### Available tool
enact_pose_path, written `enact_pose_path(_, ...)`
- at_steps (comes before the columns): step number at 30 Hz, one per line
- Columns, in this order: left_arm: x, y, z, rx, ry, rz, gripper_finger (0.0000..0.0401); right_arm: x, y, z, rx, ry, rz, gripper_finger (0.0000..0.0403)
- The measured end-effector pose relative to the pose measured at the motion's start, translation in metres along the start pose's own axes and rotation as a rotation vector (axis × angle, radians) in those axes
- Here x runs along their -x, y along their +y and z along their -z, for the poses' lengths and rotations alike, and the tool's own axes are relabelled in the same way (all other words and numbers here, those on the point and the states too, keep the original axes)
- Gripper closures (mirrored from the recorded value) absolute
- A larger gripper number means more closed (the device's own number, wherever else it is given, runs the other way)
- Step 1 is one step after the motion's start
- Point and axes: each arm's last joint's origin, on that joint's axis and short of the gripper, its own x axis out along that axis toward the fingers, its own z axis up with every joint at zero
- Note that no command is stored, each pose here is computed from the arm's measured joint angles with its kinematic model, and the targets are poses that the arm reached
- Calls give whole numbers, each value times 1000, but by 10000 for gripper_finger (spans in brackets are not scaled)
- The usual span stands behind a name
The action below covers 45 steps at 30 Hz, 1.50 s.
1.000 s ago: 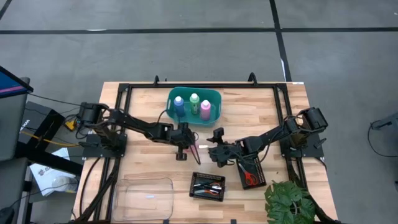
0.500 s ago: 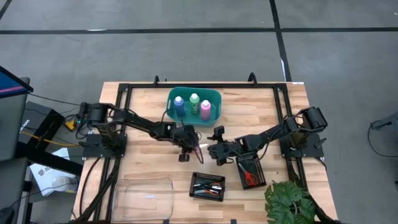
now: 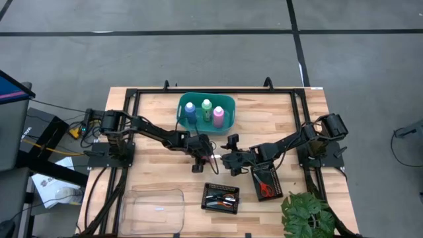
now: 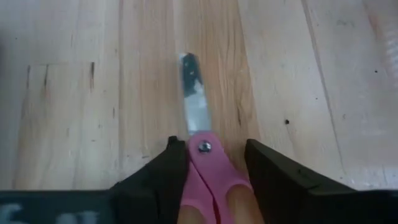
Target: Pick & Place Paint Supplies
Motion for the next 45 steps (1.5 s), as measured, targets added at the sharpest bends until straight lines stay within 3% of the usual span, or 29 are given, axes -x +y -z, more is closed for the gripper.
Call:
enact_pose_path(8, 0, 1, 1, -2, 10, -40, 385, 0, 0, 0, 0, 0, 0, 189)
enact_pose_path(12, 0, 0, 1, -10, 10, -71, 400, 0, 0, 0, -1, -1, 0, 189)
enact_pose_path(28, 37, -22, -18, -96, -104, -170, 400, 0, 0, 0, -29, -4, -1, 189)
enact_pose_path(31, 47, -21, -21, -106, -118, -177, 400, 0, 2, -2, -48, -30, -64, 189)
enact_pose_path(35, 53, -19, -15, -104, -47, -162, 401, -3, -1, -2, -127, -57, -170, 189)
enact_pose_path(38, 56, -17, -9, -102, 22, -116, 392, -5, -4, 1, -155, -42, -179, 189)
enact_pose_path(45, 46, -12, 6, -138, 155, -88, 318, -6, -5, 1, -153, -43, -175, 189)
